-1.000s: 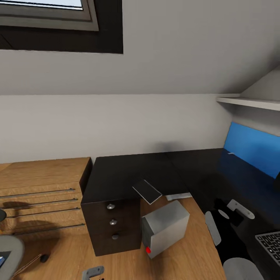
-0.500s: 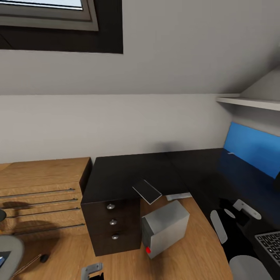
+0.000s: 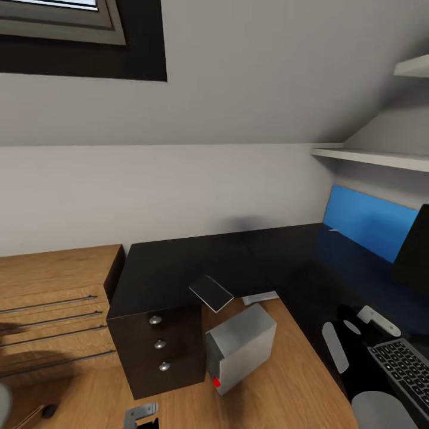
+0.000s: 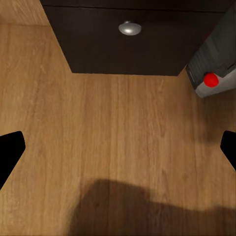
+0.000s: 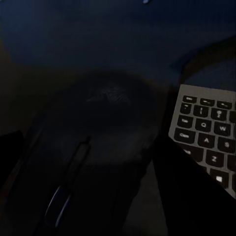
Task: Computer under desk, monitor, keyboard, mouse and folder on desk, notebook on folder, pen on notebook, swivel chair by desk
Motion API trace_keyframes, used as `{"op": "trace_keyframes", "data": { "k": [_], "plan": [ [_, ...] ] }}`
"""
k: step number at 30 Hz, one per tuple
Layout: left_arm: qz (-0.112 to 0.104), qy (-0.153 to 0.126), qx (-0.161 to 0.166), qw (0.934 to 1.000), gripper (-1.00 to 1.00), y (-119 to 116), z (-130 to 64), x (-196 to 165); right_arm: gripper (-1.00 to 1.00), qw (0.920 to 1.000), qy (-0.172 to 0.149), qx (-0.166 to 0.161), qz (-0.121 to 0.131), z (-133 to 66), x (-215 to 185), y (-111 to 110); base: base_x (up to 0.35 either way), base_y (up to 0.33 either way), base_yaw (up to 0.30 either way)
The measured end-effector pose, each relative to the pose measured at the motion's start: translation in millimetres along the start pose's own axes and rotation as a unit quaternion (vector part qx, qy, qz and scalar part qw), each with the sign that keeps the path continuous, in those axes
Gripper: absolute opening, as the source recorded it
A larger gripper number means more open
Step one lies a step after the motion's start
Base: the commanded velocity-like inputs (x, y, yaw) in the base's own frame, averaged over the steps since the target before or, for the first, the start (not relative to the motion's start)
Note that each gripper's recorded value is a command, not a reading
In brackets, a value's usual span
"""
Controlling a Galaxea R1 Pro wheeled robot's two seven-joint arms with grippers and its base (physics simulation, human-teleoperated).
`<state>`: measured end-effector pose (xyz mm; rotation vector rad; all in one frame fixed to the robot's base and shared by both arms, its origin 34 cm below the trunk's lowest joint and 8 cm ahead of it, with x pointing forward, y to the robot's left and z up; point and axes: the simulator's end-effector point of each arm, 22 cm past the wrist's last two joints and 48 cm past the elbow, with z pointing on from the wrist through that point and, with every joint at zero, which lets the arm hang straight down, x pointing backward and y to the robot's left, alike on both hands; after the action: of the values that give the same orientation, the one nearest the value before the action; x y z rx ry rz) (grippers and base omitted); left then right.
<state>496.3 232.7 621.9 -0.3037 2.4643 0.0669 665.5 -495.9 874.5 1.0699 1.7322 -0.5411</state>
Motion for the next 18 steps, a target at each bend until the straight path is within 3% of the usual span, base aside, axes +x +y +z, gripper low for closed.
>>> {"op": "trace_keyframes", "data": {
  "k": [11,15,18],
  "plan": [
    [0.0,0.001,0.0,1.0,1.0,1,0.2,0,-1.0,1.0,0.005,0.002,-0.007,2.8,6,-3,0.121,0.0,-0.005],
    [0.0,0.001,0.0,1.0,1.0,1,0.0,1,-1.0,0.9991,0.014,0.021,-0.034,21.8,15,-29,0.206,0.0,0.0],
    [0.002,0.008,-0.002,1.0,1.0,3,0.7,8,-1.0,0.9987,0.016,0.018,-0.045,32.3,21,-38,0.179,0.0,0.0]
  ]
}}
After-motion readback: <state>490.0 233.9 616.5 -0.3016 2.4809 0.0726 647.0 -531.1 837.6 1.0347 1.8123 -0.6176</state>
